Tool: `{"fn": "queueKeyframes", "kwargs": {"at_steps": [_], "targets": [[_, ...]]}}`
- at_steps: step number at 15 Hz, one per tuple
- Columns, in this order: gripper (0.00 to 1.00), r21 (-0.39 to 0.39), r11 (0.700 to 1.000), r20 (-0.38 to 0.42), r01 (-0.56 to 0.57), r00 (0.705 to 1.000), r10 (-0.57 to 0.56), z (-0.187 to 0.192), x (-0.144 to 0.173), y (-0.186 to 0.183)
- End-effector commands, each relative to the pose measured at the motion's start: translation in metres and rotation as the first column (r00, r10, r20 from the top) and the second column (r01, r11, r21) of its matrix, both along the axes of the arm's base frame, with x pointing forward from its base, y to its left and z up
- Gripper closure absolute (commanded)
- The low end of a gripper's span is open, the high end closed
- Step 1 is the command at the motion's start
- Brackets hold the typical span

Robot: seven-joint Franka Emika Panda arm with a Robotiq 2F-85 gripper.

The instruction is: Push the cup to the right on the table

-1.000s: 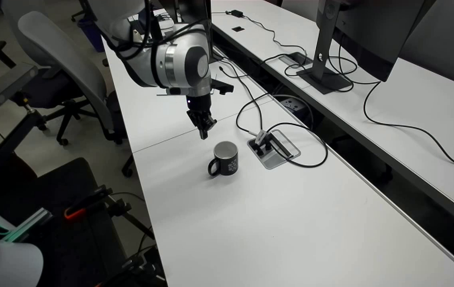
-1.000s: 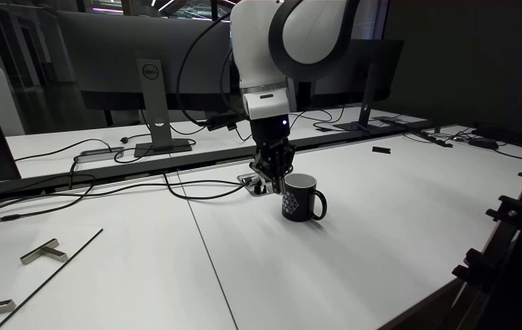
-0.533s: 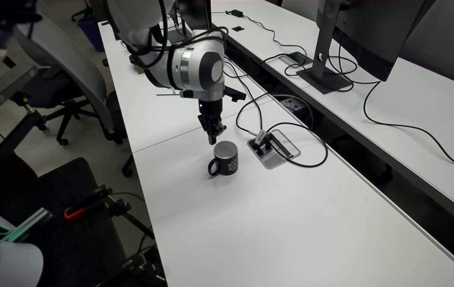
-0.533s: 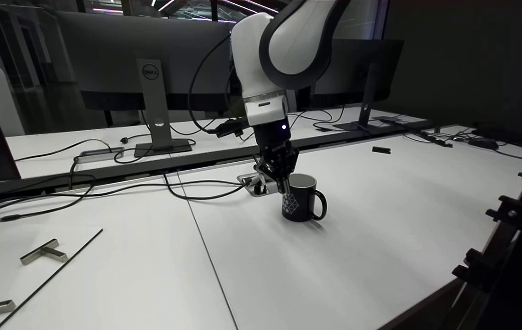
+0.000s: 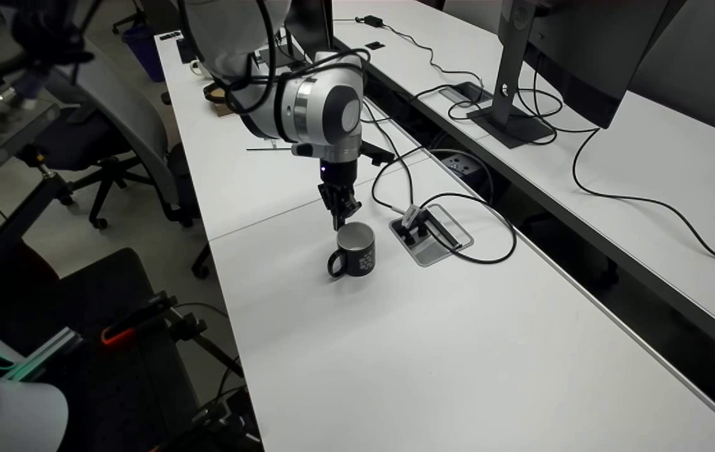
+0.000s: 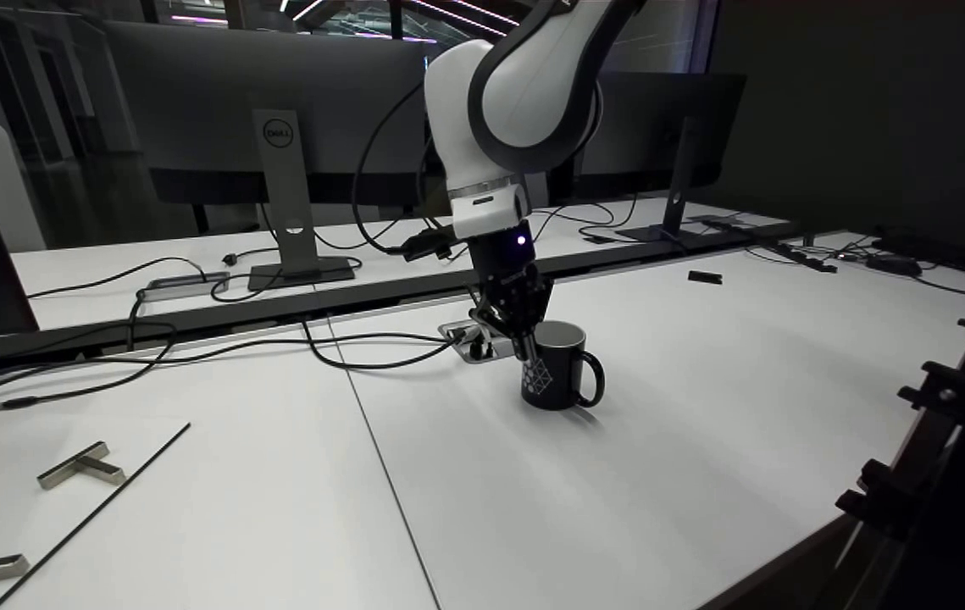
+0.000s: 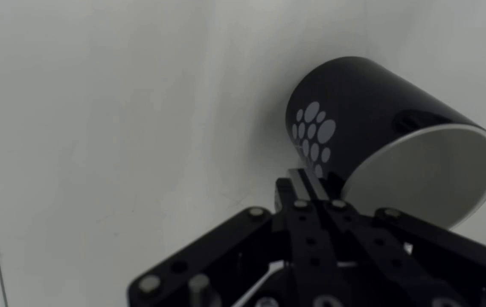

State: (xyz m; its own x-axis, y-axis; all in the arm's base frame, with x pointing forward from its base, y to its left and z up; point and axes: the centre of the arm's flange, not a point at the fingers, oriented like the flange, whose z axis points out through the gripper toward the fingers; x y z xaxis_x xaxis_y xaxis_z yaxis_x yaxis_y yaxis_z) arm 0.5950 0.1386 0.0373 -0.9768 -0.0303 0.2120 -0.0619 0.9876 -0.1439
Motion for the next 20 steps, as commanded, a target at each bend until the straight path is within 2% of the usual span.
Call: {"fn": "queueKeyframes", "kwargs": {"at_steps": [1,8,20], "targets": [[1.0,-0.002,0.999,-0.026,0.046,0.999,-0.046,-0.008,0.004,-0.004],[1.0,-0.037,0.993,-0.038,0.116,0.992,-0.117,-0.011,0.001,-0.017],[1.0,-0.118,0.979,-0.026,0.165,0.985,-0.169,-0.004,0.001,-0.054]]}}
